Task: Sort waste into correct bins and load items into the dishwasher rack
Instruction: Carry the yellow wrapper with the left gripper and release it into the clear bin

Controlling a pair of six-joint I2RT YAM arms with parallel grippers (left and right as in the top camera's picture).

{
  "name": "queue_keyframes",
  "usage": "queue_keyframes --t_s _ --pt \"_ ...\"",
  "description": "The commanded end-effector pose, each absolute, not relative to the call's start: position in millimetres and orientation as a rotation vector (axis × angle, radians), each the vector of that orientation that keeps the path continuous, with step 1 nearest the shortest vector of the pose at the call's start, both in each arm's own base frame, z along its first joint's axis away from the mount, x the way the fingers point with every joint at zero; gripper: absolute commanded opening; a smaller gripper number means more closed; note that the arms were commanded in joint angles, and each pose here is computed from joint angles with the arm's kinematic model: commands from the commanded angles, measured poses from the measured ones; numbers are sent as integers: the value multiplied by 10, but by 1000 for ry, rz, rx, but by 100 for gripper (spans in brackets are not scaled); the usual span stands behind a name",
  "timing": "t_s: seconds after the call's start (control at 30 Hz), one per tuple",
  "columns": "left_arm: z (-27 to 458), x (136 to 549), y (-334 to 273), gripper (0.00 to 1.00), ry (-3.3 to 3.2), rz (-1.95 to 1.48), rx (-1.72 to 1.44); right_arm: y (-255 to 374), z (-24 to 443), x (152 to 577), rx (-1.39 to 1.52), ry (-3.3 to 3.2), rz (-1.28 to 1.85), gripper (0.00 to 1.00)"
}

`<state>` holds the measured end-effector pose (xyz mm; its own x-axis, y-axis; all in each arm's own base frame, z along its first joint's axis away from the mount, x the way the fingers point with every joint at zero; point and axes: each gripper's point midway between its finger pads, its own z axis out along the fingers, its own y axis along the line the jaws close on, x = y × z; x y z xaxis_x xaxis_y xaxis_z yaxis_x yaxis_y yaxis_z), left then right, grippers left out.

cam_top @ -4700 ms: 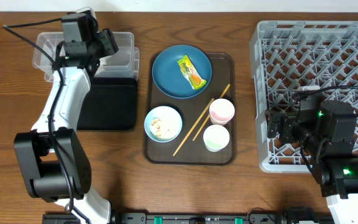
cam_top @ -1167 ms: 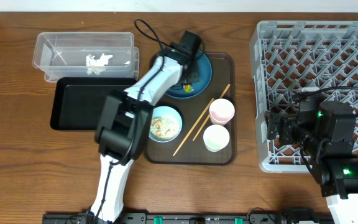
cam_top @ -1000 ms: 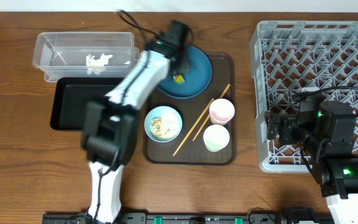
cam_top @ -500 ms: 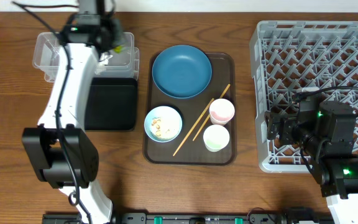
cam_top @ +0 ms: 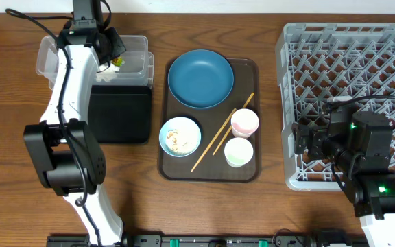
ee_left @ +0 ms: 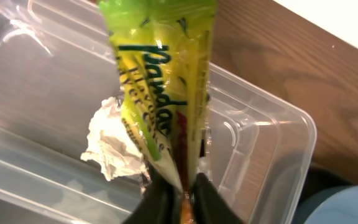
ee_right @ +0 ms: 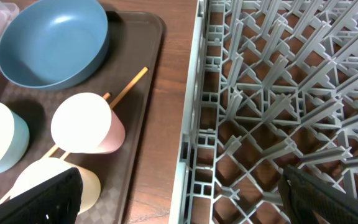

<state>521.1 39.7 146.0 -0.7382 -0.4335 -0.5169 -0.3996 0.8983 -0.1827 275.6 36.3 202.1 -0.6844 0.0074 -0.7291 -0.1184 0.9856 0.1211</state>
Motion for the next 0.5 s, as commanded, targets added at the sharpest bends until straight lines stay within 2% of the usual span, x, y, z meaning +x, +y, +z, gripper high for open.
queue_keyframes --t_s 0.0,0.2,0.47 --pt "1470 5224 434 31 2484 -63 -600 386 2119 2770 -78 2293 212 99" --pt "1470 5224 434 50 2484 -63 -600 386 2118 2769 -78 2293 212 99" --pt "1470 5224 434 60 2484 -63 -600 386 2118 2769 -78 2293 212 99"
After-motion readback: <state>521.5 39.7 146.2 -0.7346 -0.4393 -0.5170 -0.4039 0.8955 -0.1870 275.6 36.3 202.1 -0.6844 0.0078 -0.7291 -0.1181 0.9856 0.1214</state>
